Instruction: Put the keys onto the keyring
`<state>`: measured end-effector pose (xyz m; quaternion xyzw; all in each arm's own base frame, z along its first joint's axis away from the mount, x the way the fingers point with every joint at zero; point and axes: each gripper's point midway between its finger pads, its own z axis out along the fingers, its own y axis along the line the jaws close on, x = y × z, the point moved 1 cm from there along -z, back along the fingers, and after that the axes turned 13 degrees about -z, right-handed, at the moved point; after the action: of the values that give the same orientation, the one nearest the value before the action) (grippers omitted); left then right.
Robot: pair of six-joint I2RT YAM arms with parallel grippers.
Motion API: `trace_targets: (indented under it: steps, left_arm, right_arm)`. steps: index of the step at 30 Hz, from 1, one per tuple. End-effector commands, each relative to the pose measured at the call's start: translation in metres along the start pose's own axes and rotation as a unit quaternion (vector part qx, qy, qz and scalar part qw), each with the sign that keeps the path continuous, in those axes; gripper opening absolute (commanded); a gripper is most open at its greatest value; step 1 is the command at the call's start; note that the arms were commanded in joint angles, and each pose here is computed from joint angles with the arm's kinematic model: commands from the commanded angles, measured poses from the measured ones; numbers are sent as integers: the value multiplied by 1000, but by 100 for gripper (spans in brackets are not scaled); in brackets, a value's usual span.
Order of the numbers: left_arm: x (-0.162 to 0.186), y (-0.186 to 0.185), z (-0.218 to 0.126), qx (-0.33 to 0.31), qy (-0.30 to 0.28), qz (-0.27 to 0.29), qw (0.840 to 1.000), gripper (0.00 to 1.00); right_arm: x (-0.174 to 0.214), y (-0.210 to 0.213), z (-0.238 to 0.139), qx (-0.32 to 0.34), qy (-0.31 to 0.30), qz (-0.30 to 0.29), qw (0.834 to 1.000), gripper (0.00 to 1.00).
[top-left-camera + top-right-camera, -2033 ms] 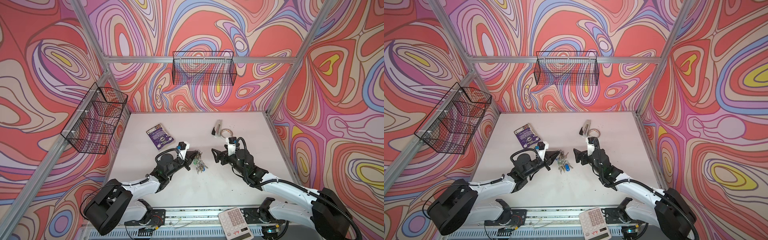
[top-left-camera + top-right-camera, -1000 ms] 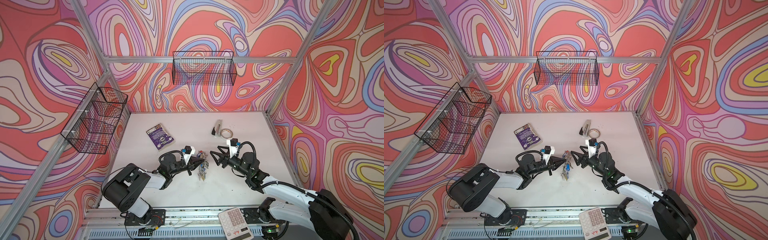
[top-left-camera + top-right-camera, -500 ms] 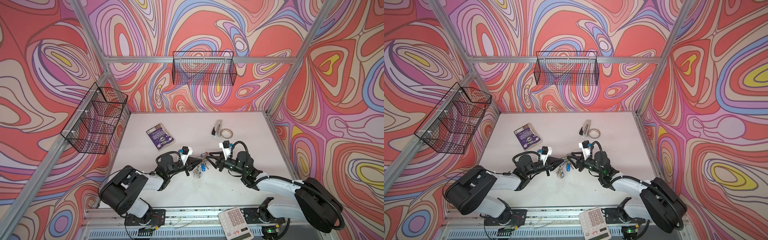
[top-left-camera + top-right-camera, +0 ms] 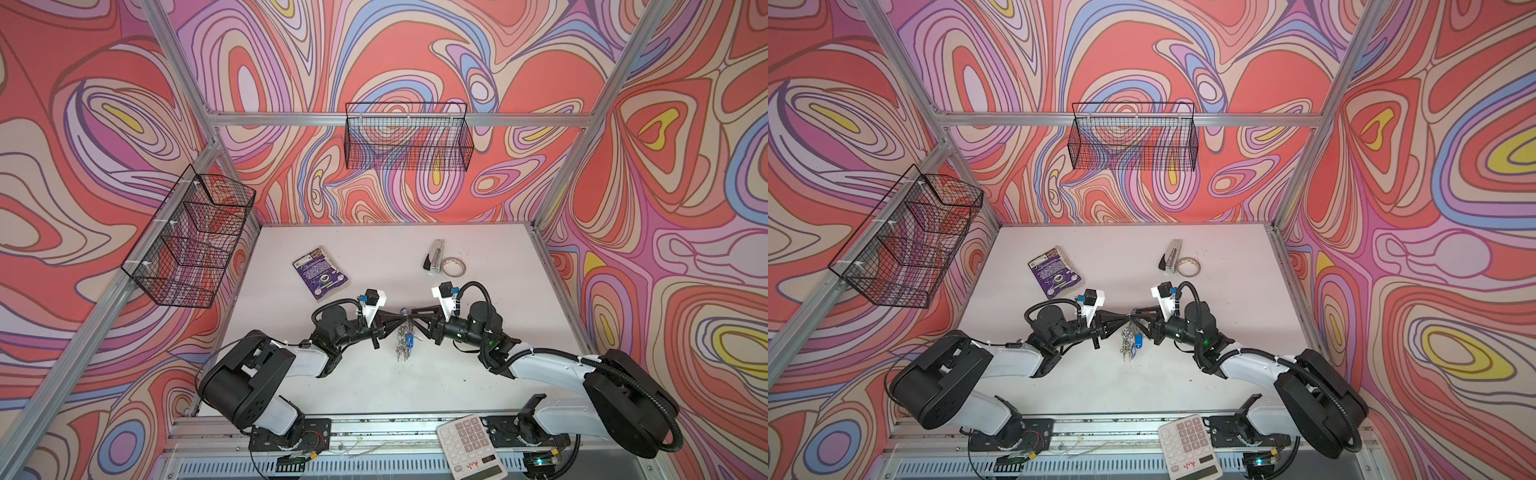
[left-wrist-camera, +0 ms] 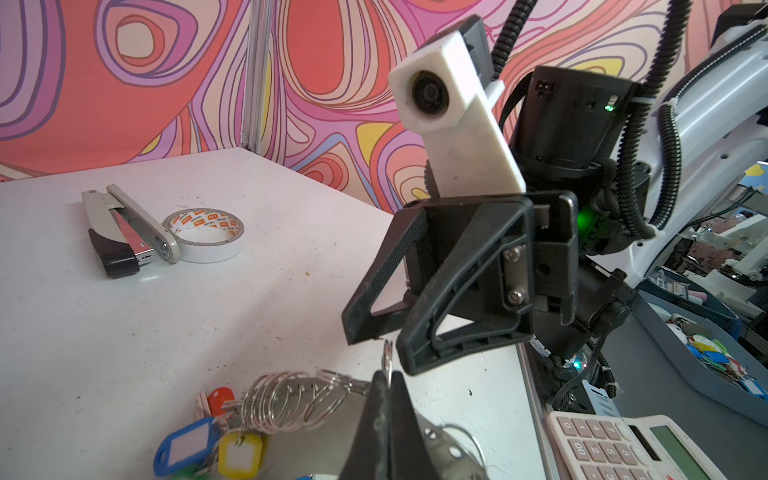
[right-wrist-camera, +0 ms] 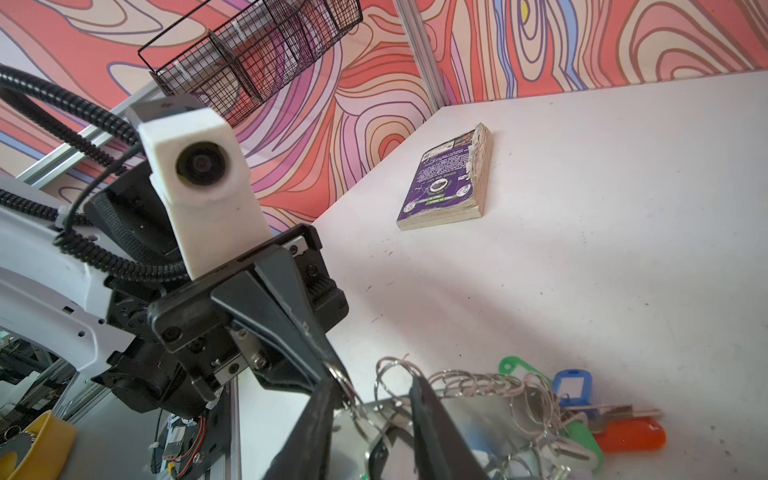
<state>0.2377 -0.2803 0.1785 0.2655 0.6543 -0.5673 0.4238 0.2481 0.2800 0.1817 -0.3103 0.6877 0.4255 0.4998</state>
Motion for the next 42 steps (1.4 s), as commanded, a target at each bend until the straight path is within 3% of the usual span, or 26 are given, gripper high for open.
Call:
trace_targets:
  steps: [1, 14, 27, 36, 42]
  left_arm:
    - [-21, -12, 5, 35, -21, 26, 999, 0]
    - [-21, -9, 4, 37, -16, 19, 999, 0]
    - [-20, -7, 6, 42, -10, 12, 999, 0]
    - [-21, -2, 3, 37, -11, 1, 999, 0]
    - [-21, 0, 4, 37, -9, -6, 999, 8]
  right_arm:
    - [-8, 5, 4, -14, -7, -12, 1000, 31]
    - [-5, 6, 7, -18, -3, -14, 1000, 12]
    - [-2, 8, 10, -26, 6, -17, 999, 0]
    - [-4, 8, 9, -16, 4, -26, 1000, 0]
    - [-4, 4, 9, -1, 6, -29, 1000, 0]
